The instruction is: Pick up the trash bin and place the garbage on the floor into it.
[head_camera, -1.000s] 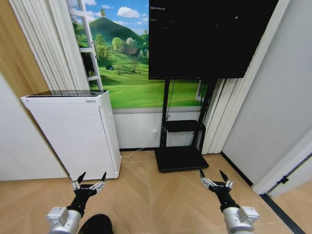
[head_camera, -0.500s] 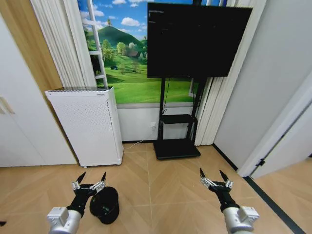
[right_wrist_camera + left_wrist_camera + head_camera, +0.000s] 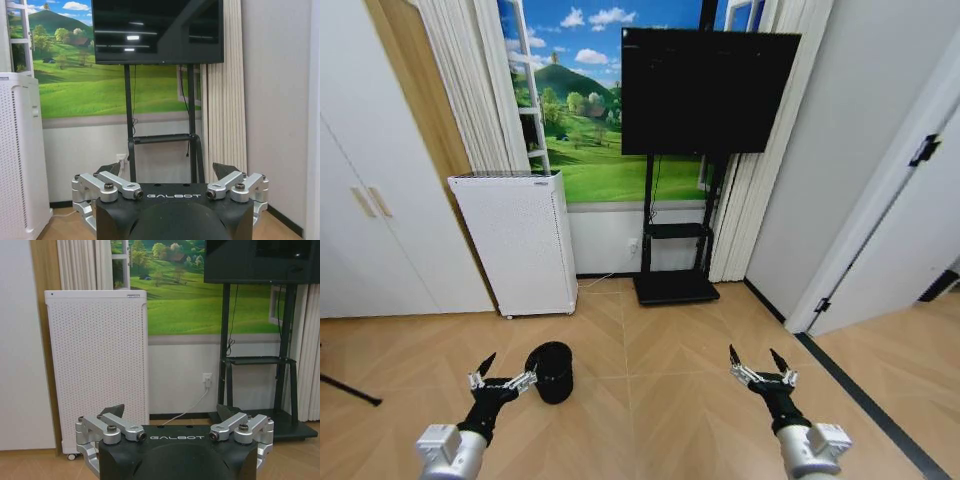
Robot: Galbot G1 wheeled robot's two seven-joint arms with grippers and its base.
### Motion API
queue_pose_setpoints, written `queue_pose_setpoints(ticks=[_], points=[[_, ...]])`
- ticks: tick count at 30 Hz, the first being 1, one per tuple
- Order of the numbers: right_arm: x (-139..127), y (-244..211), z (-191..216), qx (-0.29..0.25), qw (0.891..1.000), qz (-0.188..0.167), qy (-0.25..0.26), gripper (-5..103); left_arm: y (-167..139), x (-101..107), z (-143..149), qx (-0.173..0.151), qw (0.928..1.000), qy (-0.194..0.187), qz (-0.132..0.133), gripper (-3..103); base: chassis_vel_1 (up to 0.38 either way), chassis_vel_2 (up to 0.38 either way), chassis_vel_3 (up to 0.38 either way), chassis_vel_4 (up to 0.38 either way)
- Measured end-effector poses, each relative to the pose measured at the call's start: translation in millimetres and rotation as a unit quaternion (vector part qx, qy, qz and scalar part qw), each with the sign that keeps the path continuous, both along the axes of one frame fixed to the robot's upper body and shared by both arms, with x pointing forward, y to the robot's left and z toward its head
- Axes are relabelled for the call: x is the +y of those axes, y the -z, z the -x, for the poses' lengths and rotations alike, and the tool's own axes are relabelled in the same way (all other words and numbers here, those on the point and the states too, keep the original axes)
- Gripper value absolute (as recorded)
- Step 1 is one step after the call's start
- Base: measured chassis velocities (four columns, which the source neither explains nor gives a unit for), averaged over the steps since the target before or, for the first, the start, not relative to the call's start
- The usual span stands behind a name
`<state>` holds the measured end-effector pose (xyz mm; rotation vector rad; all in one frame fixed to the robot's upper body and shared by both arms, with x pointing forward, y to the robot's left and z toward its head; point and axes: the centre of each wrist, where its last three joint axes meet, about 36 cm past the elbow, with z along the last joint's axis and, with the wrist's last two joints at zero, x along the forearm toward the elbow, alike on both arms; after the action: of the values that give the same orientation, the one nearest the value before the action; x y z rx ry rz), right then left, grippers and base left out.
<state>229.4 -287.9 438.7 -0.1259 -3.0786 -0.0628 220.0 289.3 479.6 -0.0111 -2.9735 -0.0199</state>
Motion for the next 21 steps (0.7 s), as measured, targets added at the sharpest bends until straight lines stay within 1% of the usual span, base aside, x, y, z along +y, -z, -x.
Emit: queue_pose_setpoints(ticks=[6, 11, 14, 16, 21], points=[[0.0, 0.0, 0.1, 0.0, 1.0, 0.0, 0.0, 100, 0.0, 0.0, 0.0, 0.0, 1.0, 0.0, 0.0, 100, 0.339, -0.346, -0.352, 0.358], [0.0, 0.0, 0.1, 0.0, 1.0, 0.0, 0.0, 100, 0.0, 0.0, 0.0, 0.0, 1.0, 0.0, 0.0, 100, 0.321, -0.303, -0.339, 0.291], [0.0, 0.0, 0.1, 0.0, 1.0, 0.0, 0.0, 100, 0.1, 0.0, 0.1, 0.0, 1.0, -0.001, 0.0, 100, 0.147, -0.044, -0.177, 0.174], [0.0, 0.1, 0.1, 0.0, 1.0, 0.0, 0.0, 100, 0.0, 0.0, 0.0, 0.0, 1.0, -0.001, 0.0, 100, -0.006, -0.013, -0.12, 0.053], [-0.1, 0.0, 0.0, 0.0, 1.0, 0.0, 0.0, 100, 0.0, 0.0, 0.0, 0.0, 1.0, 0.0, 0.0, 100, -0.088, -0.019, 0.064, -0.032]])
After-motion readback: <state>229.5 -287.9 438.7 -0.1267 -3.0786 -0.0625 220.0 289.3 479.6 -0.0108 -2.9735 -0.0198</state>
